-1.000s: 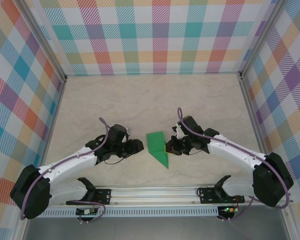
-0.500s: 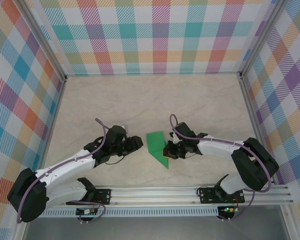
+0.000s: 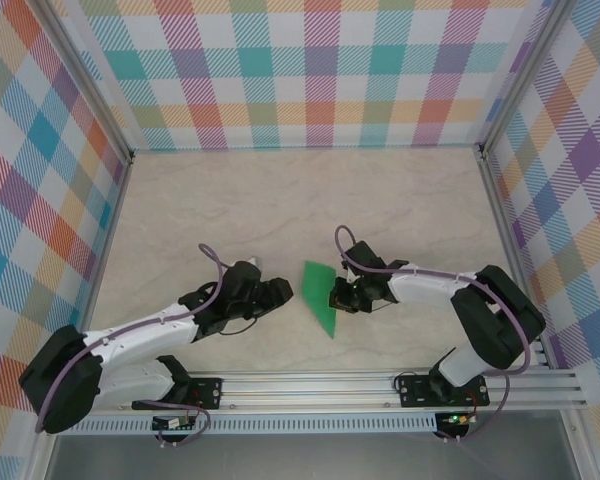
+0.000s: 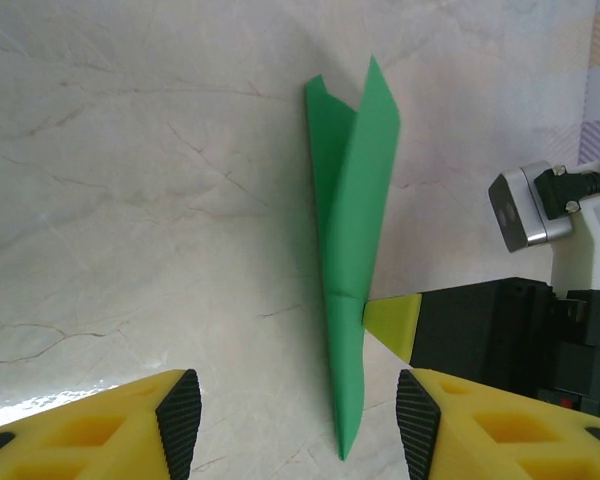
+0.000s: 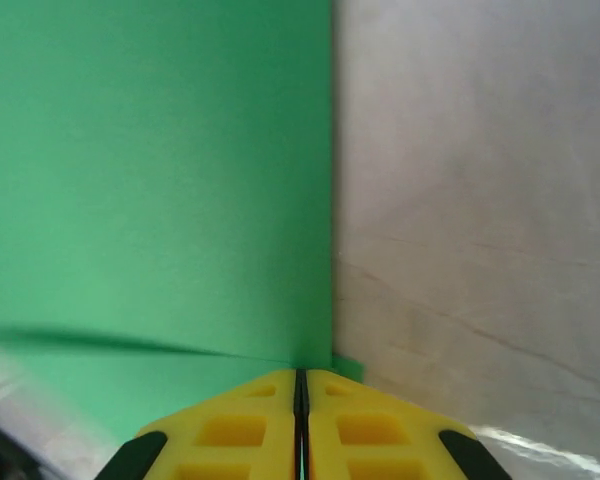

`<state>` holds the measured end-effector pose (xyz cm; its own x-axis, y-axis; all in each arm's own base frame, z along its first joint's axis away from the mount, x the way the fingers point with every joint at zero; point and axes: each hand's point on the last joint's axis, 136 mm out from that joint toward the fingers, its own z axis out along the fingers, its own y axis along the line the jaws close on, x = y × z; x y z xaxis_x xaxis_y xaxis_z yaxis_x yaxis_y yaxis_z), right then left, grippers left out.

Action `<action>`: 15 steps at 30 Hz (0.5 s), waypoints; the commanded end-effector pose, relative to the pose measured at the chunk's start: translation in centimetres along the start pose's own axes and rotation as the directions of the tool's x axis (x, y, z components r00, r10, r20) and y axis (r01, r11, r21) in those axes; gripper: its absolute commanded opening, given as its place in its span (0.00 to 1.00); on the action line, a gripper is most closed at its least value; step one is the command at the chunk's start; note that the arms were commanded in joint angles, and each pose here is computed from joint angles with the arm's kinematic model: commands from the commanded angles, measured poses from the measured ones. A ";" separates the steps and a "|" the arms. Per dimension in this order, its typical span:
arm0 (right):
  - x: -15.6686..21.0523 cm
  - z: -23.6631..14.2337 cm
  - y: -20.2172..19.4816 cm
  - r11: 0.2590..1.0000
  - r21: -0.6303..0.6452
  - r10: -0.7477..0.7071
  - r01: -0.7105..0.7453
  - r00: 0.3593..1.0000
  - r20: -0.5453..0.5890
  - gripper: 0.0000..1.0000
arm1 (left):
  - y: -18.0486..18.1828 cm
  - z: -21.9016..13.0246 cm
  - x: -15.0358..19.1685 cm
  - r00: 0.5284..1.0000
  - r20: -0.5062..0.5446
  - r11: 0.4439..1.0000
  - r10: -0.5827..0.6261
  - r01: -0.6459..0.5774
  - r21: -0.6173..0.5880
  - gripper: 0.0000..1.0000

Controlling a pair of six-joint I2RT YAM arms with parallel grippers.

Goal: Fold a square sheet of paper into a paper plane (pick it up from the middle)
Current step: Fold the wing for the fifth time at the center of the table.

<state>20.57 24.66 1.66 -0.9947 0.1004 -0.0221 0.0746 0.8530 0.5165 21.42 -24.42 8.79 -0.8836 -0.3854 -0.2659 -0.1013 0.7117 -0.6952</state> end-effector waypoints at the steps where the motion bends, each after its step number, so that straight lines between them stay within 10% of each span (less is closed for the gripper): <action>1: 0.3 0.7 -1.6 1.000 0.021 0.005 -0.005 1.000 -0.017 0.10 | -0.7 1.2 0.1 1.000 0.013 1.000 0.017 -0.017 0.010 0.57; 15: 0.6 0.0 -2.9 0.999 0.026 0.026 -0.026 1.000 0.011 0.12 | -3.7 5.4 0.2 0.999 -0.024 0.999 0.026 -0.025 0.042 0.62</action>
<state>20.73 24.20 1.36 -0.9924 0.1193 -0.0299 0.0821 0.8236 0.5611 23.10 -28.24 6.06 -0.9011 -0.3535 -0.2512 -0.1009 0.7342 -0.6714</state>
